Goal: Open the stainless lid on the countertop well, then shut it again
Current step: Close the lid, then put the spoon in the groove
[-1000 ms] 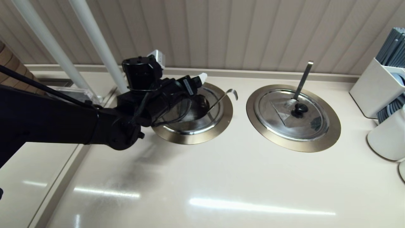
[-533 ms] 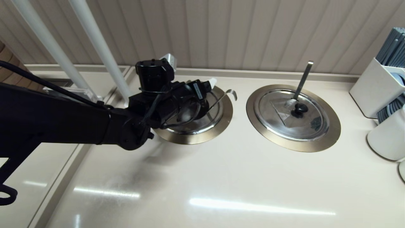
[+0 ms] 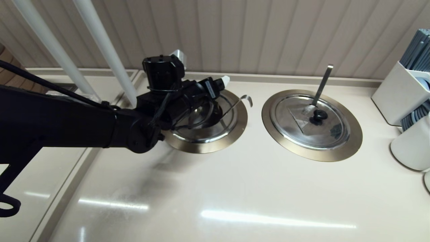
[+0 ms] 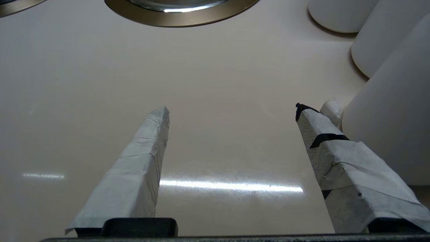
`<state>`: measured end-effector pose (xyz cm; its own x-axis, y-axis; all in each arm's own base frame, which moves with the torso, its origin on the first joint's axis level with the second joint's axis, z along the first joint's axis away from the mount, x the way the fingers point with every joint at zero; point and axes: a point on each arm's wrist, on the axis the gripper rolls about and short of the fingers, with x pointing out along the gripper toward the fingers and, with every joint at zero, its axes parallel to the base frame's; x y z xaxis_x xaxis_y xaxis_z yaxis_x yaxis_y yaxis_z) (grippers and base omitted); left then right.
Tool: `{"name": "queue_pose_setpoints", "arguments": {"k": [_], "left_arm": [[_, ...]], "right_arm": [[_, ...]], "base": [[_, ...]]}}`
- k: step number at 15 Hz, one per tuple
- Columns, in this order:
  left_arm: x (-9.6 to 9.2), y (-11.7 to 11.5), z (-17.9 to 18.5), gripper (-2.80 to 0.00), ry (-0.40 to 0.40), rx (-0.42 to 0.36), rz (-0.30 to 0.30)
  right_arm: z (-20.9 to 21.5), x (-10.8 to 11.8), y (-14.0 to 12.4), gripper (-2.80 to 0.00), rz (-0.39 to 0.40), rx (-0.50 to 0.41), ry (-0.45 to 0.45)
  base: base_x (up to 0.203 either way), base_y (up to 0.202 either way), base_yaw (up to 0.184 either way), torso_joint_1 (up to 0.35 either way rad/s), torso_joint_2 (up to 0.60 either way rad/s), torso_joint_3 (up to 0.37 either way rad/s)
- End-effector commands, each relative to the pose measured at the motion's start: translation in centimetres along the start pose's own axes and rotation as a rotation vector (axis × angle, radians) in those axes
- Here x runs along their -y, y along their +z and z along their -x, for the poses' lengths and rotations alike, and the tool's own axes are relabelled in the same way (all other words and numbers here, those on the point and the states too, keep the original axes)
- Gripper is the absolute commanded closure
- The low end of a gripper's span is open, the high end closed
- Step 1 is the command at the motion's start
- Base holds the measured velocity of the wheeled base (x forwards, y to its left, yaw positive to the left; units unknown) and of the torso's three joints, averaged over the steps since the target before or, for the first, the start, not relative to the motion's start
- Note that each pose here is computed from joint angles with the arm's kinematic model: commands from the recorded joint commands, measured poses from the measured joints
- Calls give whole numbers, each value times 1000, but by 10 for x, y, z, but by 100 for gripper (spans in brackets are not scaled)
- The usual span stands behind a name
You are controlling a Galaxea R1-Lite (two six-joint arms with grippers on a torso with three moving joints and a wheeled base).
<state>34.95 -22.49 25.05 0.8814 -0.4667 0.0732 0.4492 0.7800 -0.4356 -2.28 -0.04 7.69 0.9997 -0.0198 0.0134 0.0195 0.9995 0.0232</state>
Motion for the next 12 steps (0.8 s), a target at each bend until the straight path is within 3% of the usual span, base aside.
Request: {"name": "queue_pose_setpoints", "arguments": {"k": [1, 8, 10, 12], "left_arm": [[5, 3, 0, -280, -15, 16, 5], [4, -1, 4, -280, -7, -9, 2], [-1, -9, 15, -280, 19, -73, -13], [-12, -24, 30, -280, 50, -145, -82]], "right_arm": [[-1, 0, -2, -280, 0, -7, 0], [-1, 0, -2, -280, 0, -9, 0], [-1, 0, -2, -280, 0, -7, 0], [-1, 0, -2, -280, 0, -8, 0]], "base": [[0, 0, 0, 0, 0, 0], [0, 0, 0, 0, 0, 0], [0, 0, 0, 0, 0, 0], [0, 0, 0, 0, 0, 0]]}}
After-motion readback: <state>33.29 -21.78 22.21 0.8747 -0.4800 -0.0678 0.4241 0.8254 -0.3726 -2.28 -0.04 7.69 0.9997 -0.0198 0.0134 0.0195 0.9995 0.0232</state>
